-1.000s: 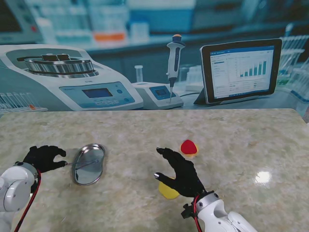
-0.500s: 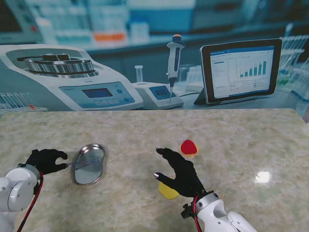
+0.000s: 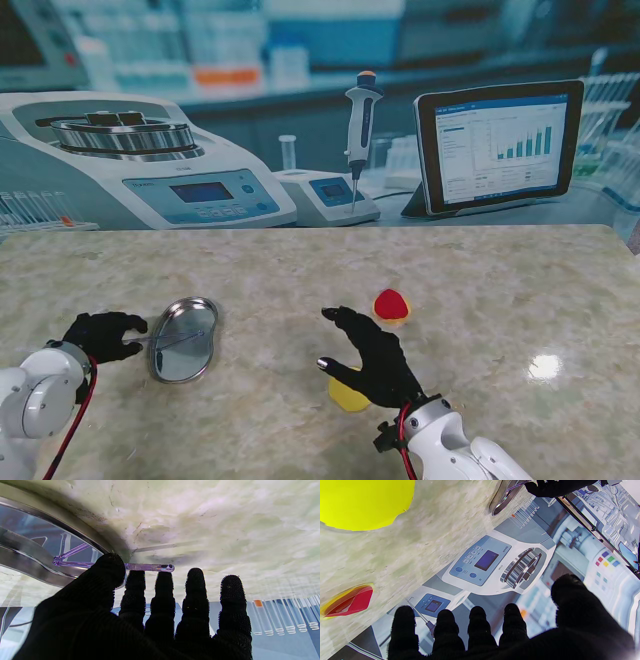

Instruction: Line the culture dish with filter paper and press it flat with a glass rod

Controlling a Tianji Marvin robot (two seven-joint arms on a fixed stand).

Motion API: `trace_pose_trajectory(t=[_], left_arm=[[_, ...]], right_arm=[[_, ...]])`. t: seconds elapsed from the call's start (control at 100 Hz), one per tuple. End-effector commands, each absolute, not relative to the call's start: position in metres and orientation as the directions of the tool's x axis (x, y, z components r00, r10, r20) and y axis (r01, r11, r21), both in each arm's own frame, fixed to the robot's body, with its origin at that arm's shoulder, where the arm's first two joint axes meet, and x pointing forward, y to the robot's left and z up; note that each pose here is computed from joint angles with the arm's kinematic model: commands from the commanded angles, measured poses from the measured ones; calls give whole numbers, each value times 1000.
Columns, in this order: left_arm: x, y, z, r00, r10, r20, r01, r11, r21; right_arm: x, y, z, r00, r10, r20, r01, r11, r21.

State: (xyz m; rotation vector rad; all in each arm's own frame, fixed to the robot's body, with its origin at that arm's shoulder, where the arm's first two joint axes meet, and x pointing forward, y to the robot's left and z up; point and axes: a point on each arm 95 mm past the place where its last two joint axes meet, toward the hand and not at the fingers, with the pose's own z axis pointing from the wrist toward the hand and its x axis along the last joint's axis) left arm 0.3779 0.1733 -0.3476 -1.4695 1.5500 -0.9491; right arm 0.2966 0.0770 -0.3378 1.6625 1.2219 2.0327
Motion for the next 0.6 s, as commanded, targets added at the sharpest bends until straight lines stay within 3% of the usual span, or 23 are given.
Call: trace_pose_trajectory(t=[0.0,0.59], left_arm=[[378,172,-350,-27,-998,-48,-422,55,-905],[381,165,-353,3,-999,-55,-411,48,-910]], right_arm=[[294,79,-340,-313,645,697,316,-622,717],[295,78,-340,-309,645,699,313,-625,715]])
